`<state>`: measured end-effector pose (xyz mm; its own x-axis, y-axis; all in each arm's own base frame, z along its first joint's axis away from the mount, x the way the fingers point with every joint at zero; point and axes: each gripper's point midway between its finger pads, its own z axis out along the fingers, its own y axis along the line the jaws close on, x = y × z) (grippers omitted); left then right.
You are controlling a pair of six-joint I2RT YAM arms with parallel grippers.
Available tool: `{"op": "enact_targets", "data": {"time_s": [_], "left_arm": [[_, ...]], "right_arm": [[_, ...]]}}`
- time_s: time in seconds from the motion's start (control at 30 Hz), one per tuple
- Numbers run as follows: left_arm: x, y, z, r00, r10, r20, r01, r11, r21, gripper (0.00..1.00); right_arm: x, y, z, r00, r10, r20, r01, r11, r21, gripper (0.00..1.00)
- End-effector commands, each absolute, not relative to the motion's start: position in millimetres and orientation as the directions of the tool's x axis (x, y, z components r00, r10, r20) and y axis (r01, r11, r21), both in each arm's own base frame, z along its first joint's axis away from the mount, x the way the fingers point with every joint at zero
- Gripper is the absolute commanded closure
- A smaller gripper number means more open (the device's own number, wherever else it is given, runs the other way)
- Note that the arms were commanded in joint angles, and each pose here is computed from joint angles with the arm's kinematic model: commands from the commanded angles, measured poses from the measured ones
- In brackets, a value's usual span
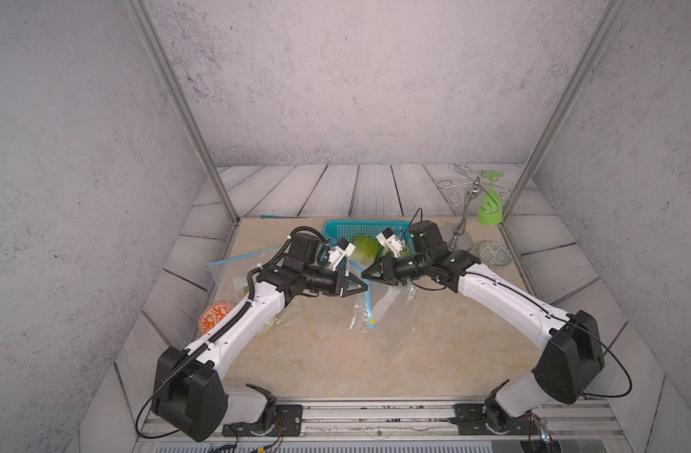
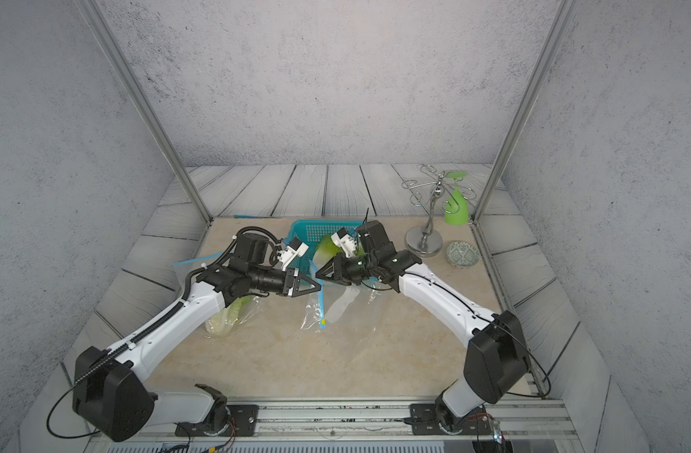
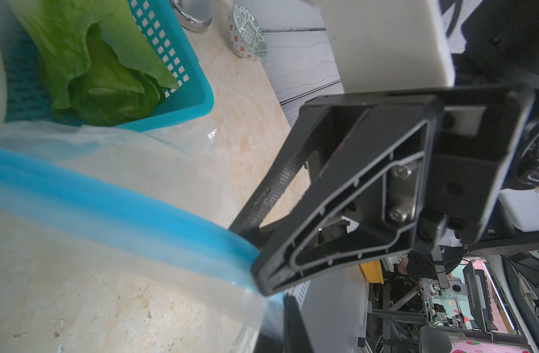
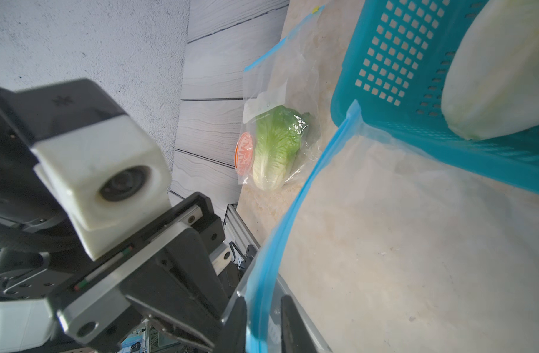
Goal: Put the chinese cabbages into a zipper bag and zip it
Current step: Place the zipper food storage bag at the center of the board.
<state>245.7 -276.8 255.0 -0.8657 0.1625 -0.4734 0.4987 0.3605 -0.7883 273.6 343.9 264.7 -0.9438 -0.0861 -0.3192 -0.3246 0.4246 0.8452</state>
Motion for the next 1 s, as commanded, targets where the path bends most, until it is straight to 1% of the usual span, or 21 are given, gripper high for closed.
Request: {"op": "enact_targets", "data": {"time_s": [0.0, 0.03, 0.07, 0.13, 0.17, 0.2, 0.27, 0.4, 0.5, 0.57, 0.6, 0.67, 0.7, 0.73, 0.77, 0.83, 0.9, 0.97], "left_arm": [[243, -281, 254, -0.857, 0.18, -0.483, 0.515, 0.331, -0.791, 1.0], [244, -281, 252, -0.858, 0.181, -0.481, 0.513, 0.334, -0.791, 1.0], [244, -281, 250, -0.86, 0.183, -0.477, 0.511, 0.337, -0.791, 1.0], [245, -282, 249, -0.86, 0.184, -0.475, 0.509, 0.337, -0.792, 1.0], [244, -281, 249, -0.862, 0.185, -0.472, 0.507, 0.339, -0.793, 0.96], [243, -280, 248, -0.865, 0.186, -0.466, 0.502, 0.344, -0.793, 0.9], [240, -274, 242, -0.874, 0.189, -0.447, 0.485, 0.372, -0.791, 0.8], [234, -256, 220, -0.892, 0.219, -0.395, 0.451, 0.488, -0.747, 0.68], [232, -253, 217, -0.9, 0.203, -0.385, 0.433, 0.503, -0.748, 0.6], [233, -255, 210, -0.909, 0.178, -0.376, 0.413, 0.498, -0.763, 0.57], [233, -255, 203, -0.916, 0.171, -0.364, 0.399, 0.495, -0.772, 0.56], [232, -256, 189, -0.927, 0.161, -0.34, 0.374, 0.486, -0.79, 0.54], [232, -256, 182, -0.932, 0.157, -0.327, 0.361, 0.486, -0.796, 0.53], [231, -256, 173, -0.937, 0.157, -0.311, 0.347, 0.487, -0.801, 0.52], [230, -256, 163, -0.944, 0.16, -0.29, 0.331, 0.498, -0.802, 0.52], [228, -252, 145, -0.953, 0.172, -0.249, 0.302, 0.532, -0.791, 0.51], [228, -247, 134, -0.959, 0.169, -0.226, 0.282, 0.573, -0.77, 0.52], [230, -239, 124, -0.966, 0.153, -0.209, 0.258, 0.619, -0.742, 0.52]], "right_arm": [[275, 354, 269, -0.942, -0.095, -0.321, -0.333, 0.375, 0.865, 0.72], [276, 355, 271, -0.942, -0.088, -0.325, -0.334, 0.367, 0.868, 0.72], [277, 355, 272, -0.942, -0.082, -0.327, -0.333, 0.367, 0.869, 0.74], [281, 354, 268, -0.941, -0.075, -0.329, -0.331, 0.392, 0.858, 0.81], [282, 352, 265, -0.942, -0.071, -0.328, -0.328, 0.415, 0.849, 0.86], [284, 348, 260, -0.942, -0.066, -0.33, -0.323, 0.452, 0.832, 0.9], [287, 338, 252, -0.94, -0.057, -0.335, -0.314, 0.526, 0.791, 0.93], [292, 320, 236, -0.937, -0.042, -0.346, -0.286, 0.661, 0.694, 0.95], [291, 319, 216, -0.945, -0.048, -0.325, -0.254, 0.734, 0.63, 0.94], [289, 325, 201, -0.946, -0.063, -0.317, -0.25, 0.763, 0.596, 0.91], [287, 330, 194, -0.949, -0.073, -0.307, -0.25, 0.765, 0.593, 0.88], [285, 341, 185, -0.953, -0.085, -0.292, -0.257, 0.74, 0.622, 0.82], [284, 346, 182, -0.954, -0.084, -0.287, -0.257, 0.719, 0.646, 0.77], [283, 352, 178, -0.957, -0.085, -0.277, -0.257, 0.688, 0.678, 0.69], [281, 357, 177, -0.96, -0.101, -0.261, -0.262, 0.653, 0.711, 0.63], [277, 360, 177, -0.962, -0.137, -0.235, -0.269, 0.603, 0.751, 0.55], [273, 356, 181, -0.955, -0.165, -0.245, -0.295, 0.585, 0.755, 0.5], [268, 346, 187, -0.946, -0.189, -0.264, -0.324, 0.588, 0.741, 0.48]]}}
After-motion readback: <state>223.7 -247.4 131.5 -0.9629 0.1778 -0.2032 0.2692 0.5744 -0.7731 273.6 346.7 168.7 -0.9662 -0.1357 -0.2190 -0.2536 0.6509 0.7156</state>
